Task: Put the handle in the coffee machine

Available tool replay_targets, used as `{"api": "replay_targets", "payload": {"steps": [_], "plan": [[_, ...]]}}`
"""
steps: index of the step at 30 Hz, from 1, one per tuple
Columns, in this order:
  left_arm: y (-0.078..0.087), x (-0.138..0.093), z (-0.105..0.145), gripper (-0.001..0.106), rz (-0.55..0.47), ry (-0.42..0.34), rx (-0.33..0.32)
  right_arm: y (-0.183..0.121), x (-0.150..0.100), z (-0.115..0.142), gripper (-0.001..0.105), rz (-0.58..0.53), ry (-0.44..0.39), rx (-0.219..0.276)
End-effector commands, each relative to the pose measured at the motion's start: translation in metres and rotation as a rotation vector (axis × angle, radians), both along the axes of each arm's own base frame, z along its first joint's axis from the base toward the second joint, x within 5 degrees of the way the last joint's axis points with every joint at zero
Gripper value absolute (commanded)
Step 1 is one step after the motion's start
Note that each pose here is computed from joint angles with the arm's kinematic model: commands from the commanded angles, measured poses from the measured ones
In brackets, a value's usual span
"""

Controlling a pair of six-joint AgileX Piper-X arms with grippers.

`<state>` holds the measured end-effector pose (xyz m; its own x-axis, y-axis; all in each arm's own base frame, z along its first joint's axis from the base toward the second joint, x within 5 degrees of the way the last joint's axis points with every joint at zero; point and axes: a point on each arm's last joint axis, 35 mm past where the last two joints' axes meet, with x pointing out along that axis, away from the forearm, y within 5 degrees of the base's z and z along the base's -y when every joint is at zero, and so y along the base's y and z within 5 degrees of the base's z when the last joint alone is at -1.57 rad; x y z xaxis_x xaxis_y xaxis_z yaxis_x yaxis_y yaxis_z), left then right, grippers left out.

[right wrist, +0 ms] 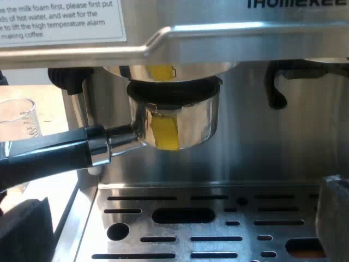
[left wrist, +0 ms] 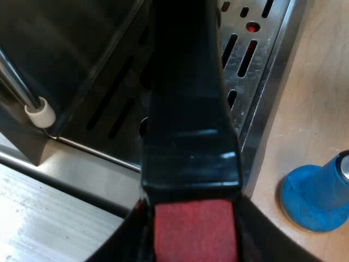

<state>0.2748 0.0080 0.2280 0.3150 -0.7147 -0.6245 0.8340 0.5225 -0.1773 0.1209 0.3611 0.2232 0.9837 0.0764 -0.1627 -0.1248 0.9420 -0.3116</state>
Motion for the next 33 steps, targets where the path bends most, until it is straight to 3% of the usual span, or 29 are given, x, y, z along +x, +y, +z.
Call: {"api": "replay_targets", "payload": {"steps": [1,14,33], "plan": [[-0.003,0.001,0.011,0.0,-0.021,-0.044,-0.051,-0.001,0.002,0.002,0.098,0.002,-0.002,-0.001],[-0.003,0.005,0.031,0.0,-0.026,-0.066,-0.061,-0.001,0.002,0.002,0.098,0.002,-0.002,-0.001],[-0.004,-0.002,0.041,0.0,-0.061,-0.085,-0.084,-0.001,0.001,0.001,0.098,0.002,-0.001,-0.004]]}}
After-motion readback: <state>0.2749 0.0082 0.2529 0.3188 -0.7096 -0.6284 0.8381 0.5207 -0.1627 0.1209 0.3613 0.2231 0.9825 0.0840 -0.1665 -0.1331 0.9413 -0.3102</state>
